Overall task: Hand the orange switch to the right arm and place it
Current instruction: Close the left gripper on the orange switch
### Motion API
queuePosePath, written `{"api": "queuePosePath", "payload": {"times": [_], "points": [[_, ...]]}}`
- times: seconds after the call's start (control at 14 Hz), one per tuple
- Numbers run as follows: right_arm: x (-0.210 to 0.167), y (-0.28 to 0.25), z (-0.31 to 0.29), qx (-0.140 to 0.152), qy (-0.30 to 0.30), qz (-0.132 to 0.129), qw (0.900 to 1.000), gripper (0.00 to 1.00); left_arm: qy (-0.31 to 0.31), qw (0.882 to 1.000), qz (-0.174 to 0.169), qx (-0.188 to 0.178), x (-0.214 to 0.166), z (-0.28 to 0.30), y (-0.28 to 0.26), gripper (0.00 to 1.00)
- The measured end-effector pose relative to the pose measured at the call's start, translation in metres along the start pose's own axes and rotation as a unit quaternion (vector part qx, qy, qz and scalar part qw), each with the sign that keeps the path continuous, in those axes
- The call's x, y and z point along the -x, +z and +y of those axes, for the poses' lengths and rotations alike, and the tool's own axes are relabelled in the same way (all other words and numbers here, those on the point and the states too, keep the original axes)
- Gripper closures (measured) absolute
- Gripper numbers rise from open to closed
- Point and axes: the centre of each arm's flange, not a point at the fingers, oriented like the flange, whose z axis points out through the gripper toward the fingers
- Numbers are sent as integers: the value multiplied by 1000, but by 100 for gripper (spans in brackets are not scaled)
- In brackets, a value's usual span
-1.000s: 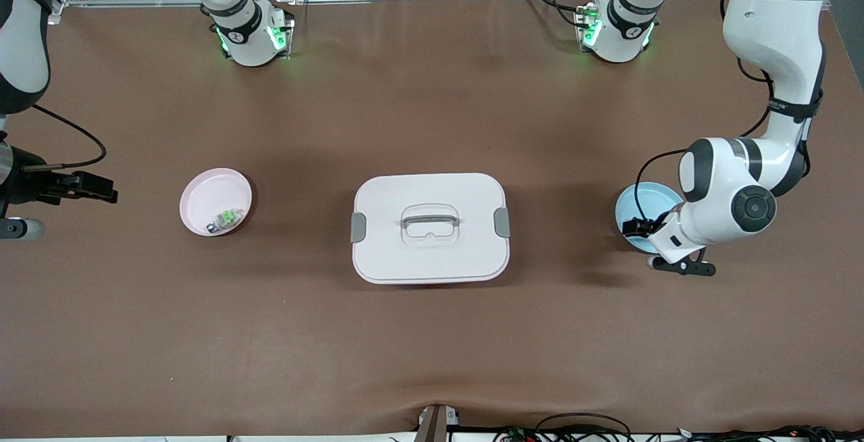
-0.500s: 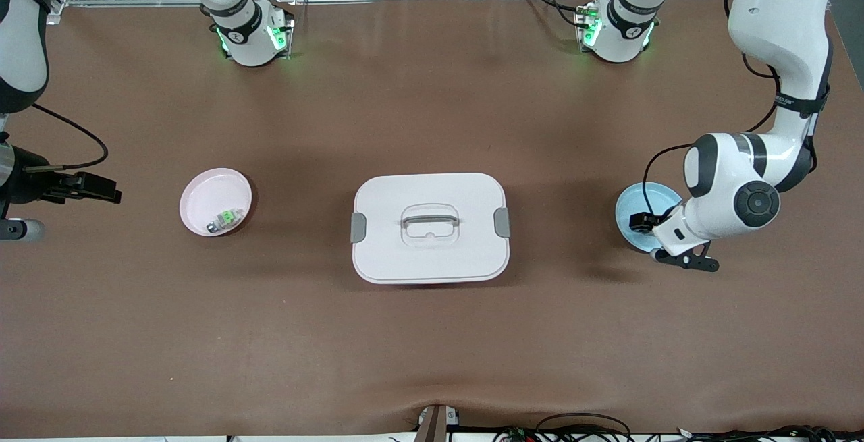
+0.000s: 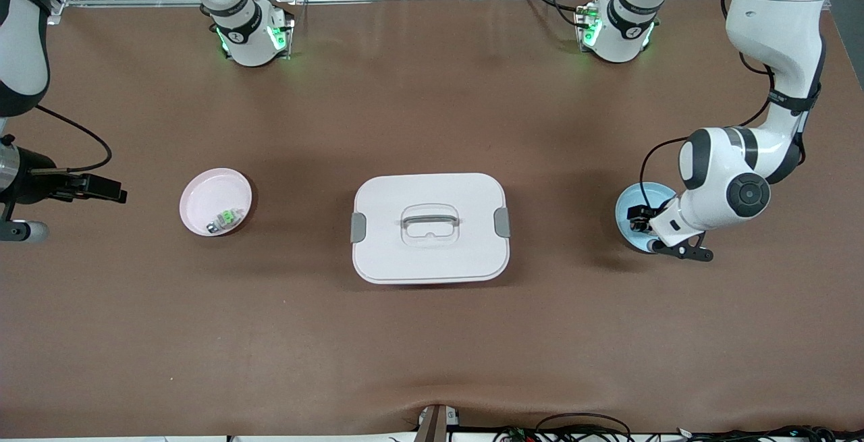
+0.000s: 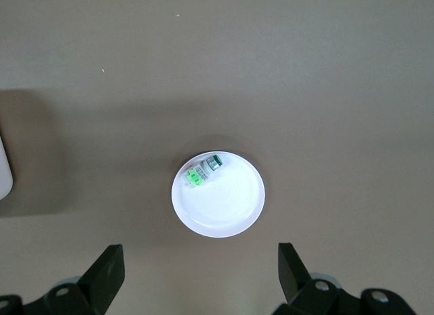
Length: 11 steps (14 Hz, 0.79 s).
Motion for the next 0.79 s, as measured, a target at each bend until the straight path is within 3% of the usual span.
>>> {"api": "queuePosePath", "payload": {"times": [0.79], "points": [[0, 1, -1, -8, 1, 0, 1000, 0, -4, 1000, 23, -3, 6, -4, 13, 0]]}}
